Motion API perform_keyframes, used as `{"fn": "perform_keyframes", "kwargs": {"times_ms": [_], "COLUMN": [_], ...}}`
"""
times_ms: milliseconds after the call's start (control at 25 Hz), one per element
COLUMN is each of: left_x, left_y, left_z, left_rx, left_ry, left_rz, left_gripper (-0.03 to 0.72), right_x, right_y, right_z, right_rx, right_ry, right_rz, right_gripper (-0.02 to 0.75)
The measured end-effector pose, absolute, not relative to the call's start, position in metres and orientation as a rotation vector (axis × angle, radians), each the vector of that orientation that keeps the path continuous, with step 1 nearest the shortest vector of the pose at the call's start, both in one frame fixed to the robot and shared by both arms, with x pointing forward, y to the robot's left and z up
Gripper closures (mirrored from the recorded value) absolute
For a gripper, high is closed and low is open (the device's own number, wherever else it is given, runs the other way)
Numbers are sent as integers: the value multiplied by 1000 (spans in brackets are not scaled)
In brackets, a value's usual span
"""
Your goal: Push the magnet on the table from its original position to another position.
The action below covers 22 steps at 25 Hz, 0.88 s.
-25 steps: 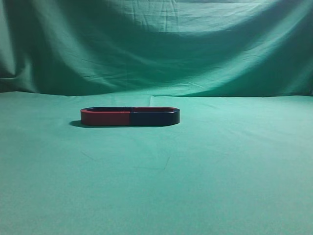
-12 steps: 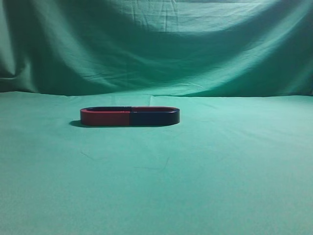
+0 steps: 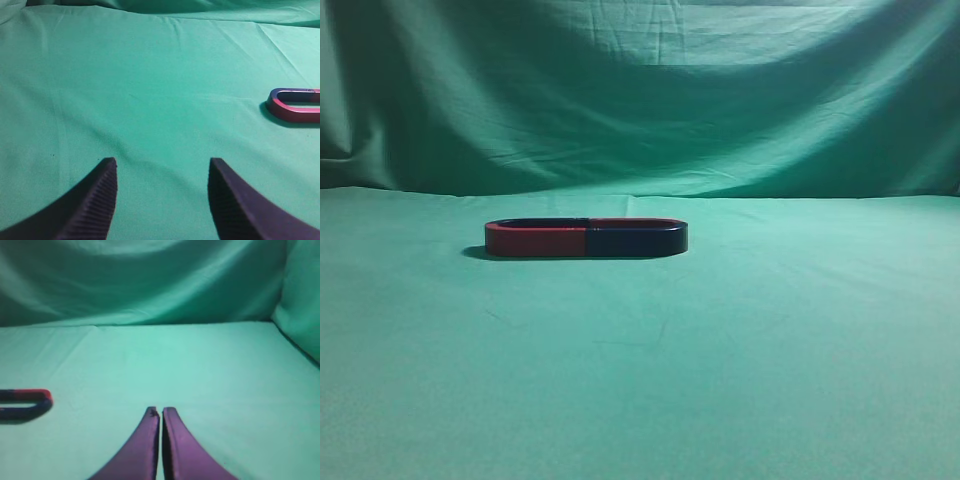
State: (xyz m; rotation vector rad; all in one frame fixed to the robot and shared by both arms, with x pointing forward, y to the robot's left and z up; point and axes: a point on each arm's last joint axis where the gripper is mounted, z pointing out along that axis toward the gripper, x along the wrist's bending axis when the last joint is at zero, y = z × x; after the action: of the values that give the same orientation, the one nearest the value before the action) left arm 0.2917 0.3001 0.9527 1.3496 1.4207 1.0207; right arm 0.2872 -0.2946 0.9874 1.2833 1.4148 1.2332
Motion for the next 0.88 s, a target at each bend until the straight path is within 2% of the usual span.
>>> {"fn": "perform_keyframes", "kwargs": {"times_ms": [200,880], "left_x": [292,292], "left_y": [300,300], "left_z": [953,953], "left_rx": [1350,1350], "left_ry": [1421,1421], "left_rz": [1021,1021], "left_gripper": [316,316], "right_x": [293,291], "right_y": [-297,-304], "right_z": [954,945], "right_rx": [1375,1489], "right_ry": [1406,1360], "right_rz": [1153,1029], "right_gripper": [738,738]}}
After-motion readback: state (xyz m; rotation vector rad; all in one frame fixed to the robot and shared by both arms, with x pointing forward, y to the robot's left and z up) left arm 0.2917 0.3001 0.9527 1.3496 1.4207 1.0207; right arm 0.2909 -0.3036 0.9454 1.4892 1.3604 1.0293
